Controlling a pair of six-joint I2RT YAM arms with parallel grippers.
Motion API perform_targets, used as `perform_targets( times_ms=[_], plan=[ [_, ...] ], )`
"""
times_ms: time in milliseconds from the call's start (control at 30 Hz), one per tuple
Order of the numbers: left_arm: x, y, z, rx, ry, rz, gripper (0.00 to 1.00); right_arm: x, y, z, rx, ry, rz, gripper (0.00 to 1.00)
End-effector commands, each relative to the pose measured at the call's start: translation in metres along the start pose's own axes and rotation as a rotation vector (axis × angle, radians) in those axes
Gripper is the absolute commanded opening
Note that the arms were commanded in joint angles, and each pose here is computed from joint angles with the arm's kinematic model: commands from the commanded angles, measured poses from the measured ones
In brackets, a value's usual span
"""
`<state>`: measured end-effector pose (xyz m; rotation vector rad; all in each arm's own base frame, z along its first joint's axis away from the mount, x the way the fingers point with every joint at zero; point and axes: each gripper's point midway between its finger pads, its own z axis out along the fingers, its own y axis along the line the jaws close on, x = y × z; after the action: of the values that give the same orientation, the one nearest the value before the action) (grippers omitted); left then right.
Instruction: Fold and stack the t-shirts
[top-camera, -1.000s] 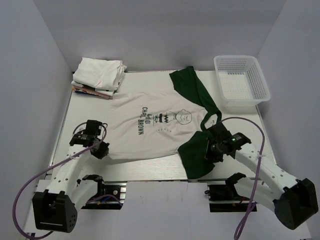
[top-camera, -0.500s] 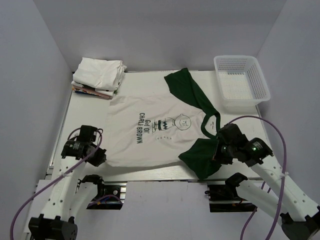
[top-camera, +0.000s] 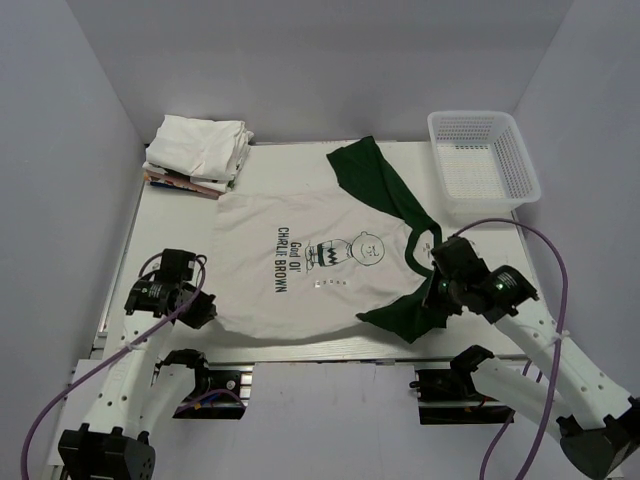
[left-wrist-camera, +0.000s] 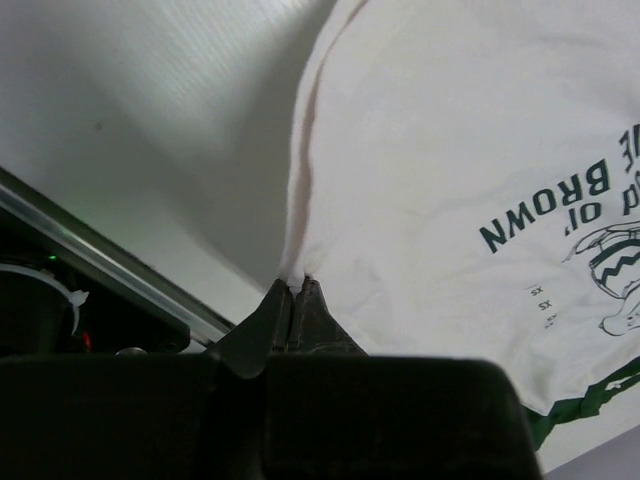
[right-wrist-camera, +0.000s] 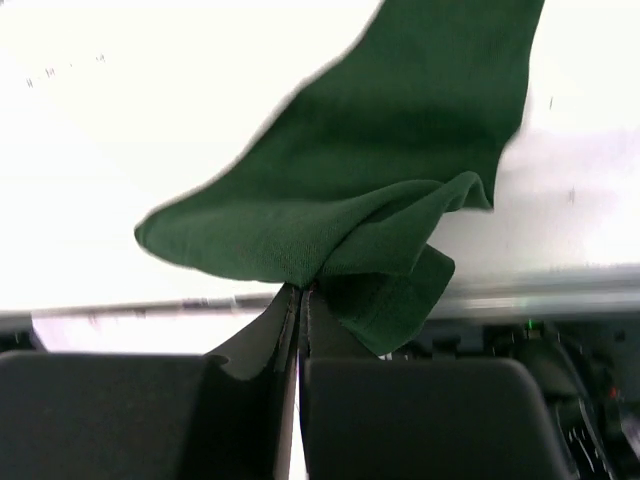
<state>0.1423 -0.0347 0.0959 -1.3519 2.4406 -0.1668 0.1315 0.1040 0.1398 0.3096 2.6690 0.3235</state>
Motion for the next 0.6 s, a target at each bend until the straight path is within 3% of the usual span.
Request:
perform_targets(
  times_ms=[0,167,300,567],
  plan=[
    [-0.012,-0.028,-0.001,0.086,-0.028,-0.036,0.00,-0.054,0.025,-0.003,-0.033,-0.188,0.017,0.00],
    [-0.046,-0.048,-0.005,0.050,-0.139,-0.056,0.00,-0.100,0.042,0.002,0.022,-0.292,0.004,0.00],
    [-0.052,-0.054,0.008,-0.020,-0.127,-0.057,0.00,-0.134,0.048,0.003,0.062,-0.355,-0.008,0.00],
    [-0.084,-0.084,0.033,-0.043,-0.177,-0.134,0.00,-0.190,0.071,0.042,0.043,-0.367,-0.014,0.00]
  ],
)
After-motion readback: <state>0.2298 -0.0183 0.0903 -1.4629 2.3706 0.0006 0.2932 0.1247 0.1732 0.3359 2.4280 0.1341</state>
